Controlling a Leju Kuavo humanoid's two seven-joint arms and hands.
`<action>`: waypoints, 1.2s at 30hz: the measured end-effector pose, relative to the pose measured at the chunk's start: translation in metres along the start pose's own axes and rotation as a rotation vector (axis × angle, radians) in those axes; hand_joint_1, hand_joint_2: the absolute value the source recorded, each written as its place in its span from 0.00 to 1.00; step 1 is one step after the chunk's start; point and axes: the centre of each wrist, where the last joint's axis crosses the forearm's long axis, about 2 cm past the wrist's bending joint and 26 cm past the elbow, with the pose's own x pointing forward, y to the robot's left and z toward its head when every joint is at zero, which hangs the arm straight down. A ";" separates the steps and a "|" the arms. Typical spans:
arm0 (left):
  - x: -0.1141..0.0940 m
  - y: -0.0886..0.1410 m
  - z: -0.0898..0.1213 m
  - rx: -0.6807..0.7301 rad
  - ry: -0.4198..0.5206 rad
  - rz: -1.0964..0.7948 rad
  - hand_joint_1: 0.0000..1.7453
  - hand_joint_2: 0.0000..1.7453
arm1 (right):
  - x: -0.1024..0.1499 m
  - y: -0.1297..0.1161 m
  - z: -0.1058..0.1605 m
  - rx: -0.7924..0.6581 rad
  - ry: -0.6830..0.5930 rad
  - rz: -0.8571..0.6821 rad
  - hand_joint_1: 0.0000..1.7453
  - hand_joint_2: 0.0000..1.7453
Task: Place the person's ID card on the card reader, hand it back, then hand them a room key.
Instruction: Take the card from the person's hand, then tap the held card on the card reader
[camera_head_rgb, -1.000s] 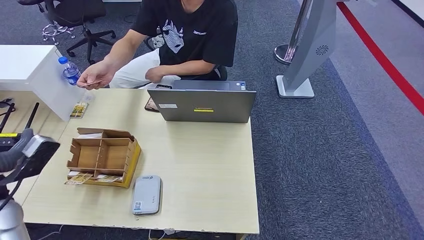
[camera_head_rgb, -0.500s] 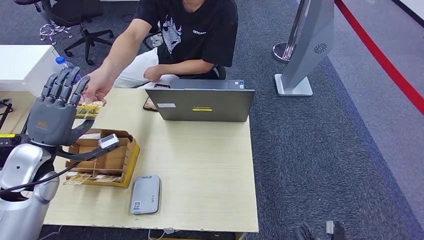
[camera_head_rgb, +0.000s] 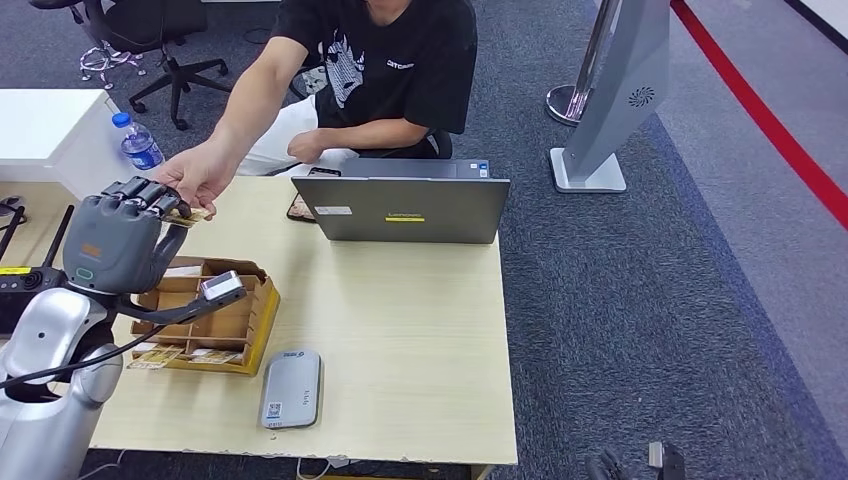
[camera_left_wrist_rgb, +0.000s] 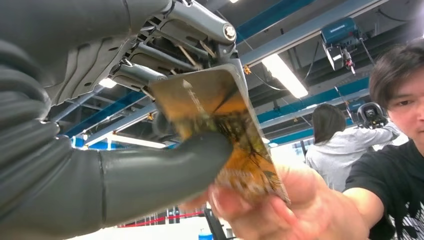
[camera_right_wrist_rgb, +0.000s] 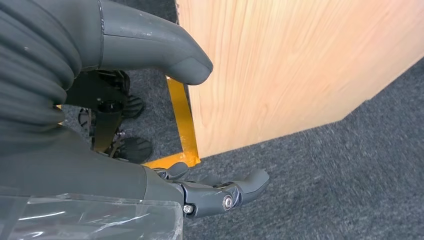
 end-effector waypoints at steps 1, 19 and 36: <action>0.000 0.000 0.000 -0.003 0.000 0.008 1.00 1.00 | 0.000 0.000 -0.001 -0.006 -0.001 0.001 0.00 1.00; 0.047 -0.029 0.073 -0.290 -0.252 0.320 1.00 1.00 | -0.003 -0.020 -0.007 -0.054 0.002 -0.004 0.00 1.00; 0.060 -0.050 0.111 -0.546 -0.351 0.347 1.00 1.00 | -0.001 -0.027 -0.013 -0.071 0.024 -0.006 0.00 1.00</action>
